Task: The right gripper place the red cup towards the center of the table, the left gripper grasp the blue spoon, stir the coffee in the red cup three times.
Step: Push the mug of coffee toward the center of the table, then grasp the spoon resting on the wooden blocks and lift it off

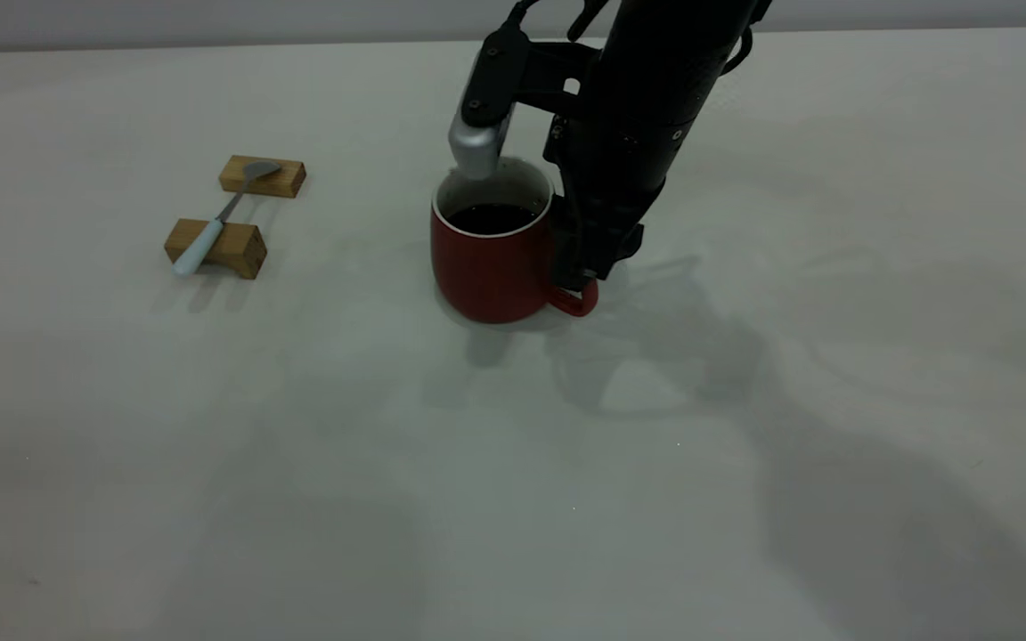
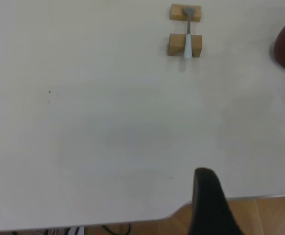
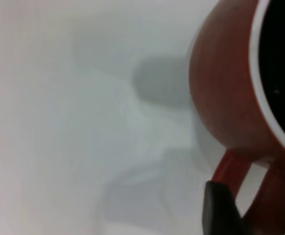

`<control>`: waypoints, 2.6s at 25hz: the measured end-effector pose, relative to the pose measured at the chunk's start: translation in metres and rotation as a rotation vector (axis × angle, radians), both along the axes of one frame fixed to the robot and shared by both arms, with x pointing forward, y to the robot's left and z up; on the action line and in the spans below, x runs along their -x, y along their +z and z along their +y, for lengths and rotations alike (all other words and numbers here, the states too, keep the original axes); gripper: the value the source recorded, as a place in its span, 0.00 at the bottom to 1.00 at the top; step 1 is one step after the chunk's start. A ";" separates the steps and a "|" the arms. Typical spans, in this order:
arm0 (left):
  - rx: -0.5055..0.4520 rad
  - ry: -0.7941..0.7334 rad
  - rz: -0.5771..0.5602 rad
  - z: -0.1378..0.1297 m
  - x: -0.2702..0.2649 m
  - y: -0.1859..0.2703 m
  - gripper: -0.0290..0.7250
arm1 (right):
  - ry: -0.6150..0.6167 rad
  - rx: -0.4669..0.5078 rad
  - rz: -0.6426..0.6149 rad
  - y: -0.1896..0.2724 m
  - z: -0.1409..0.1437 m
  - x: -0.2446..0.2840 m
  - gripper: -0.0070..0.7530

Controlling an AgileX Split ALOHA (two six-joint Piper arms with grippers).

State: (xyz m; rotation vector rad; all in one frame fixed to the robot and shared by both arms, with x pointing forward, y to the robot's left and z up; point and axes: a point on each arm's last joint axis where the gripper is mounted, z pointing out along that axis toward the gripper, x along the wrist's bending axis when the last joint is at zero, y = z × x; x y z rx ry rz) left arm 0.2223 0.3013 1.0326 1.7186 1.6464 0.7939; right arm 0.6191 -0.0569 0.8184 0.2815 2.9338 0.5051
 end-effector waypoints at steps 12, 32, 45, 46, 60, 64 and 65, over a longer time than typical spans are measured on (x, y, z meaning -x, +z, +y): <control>0.000 0.000 0.000 0.000 0.000 0.000 0.70 | -0.220 -0.062 0.113 0.045 -0.003 0.004 0.96; 0.000 0.000 0.000 0.000 0.000 0.000 0.70 | -0.694 -0.182 0.012 0.338 -0.135 0.171 0.93; 0.000 0.000 0.000 0.000 0.000 0.000 0.70 | -0.914 -0.403 -0.198 0.257 -0.221 0.336 0.92; 0.000 0.000 0.000 0.000 0.000 0.000 0.70 | -0.952 -0.427 -0.221 0.251 -0.225 0.344 0.92; 0.000 0.000 0.000 0.000 0.000 0.000 0.70 | -1.144 -0.521 -0.405 0.221 -0.237 0.380 0.91; 0.000 0.000 0.000 0.000 0.000 0.000 0.70 | -1.151 -0.530 -0.417 0.220 -0.238 0.382 0.87; 0.000 0.000 0.000 0.000 0.000 0.000 0.70 | -1.151 -0.530 -0.417 0.220 -0.238 0.382 0.85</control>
